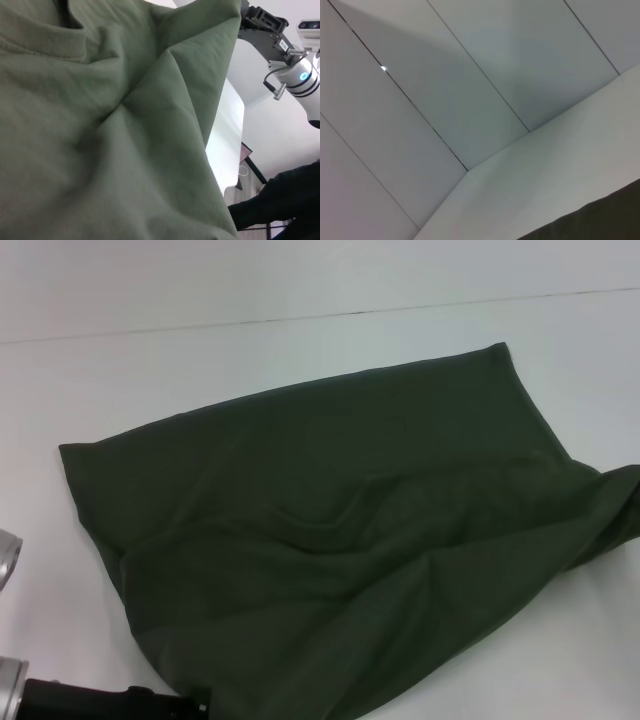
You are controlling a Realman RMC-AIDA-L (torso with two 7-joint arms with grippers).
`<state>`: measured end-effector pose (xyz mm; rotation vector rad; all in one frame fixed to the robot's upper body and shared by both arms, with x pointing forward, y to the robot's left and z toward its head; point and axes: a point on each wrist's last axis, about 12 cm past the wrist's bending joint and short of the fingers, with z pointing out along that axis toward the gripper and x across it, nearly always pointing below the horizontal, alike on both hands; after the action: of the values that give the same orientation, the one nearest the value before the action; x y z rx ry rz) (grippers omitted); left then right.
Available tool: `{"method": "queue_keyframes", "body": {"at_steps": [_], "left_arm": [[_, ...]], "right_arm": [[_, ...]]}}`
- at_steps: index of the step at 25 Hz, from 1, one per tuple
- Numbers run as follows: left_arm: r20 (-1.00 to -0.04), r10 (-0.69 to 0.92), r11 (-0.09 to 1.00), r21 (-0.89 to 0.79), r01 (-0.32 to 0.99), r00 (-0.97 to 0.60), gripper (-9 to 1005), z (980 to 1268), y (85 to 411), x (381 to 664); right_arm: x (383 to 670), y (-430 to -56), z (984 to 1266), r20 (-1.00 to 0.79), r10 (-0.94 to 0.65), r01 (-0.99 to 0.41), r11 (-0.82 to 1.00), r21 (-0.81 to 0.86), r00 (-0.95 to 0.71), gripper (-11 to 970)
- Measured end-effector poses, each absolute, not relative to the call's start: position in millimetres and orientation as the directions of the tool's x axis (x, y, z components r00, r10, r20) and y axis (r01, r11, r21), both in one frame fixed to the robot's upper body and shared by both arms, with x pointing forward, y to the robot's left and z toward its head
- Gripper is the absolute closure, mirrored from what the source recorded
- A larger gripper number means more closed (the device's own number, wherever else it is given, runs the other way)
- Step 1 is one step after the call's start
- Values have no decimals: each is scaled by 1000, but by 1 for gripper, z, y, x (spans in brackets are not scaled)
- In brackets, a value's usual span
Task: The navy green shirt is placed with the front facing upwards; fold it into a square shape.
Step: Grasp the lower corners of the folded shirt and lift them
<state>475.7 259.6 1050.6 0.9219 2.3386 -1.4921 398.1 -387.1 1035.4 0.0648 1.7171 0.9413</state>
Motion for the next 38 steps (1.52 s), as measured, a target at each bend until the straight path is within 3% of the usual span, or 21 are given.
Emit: {"method": "queue_keyframes", "body": {"at_steps": [20, 29, 31, 38], "left_arm": [[-491, 386, 299, -734, 610, -781, 190, 1050, 253, 481], [-479, 373, 358, -715, 600, -794, 193, 1049, 253, 491], [-477, 369, 371, -711, 597, -797, 391, 1049, 253, 493], [-478, 342, 399, -706, 586, -809, 600, 1050, 258, 497]], "right_arm": [[399, -387, 1036, -789, 486, -406, 678, 612, -377, 913], [399, -387, 1036, -788, 488, -405, 679, 613, -375, 913], [399, -387, 1036, -788, 488, -405, 679, 613, -376, 913], [399, -387, 1036, -789, 487, -405, 679, 612, -375, 913]]}}
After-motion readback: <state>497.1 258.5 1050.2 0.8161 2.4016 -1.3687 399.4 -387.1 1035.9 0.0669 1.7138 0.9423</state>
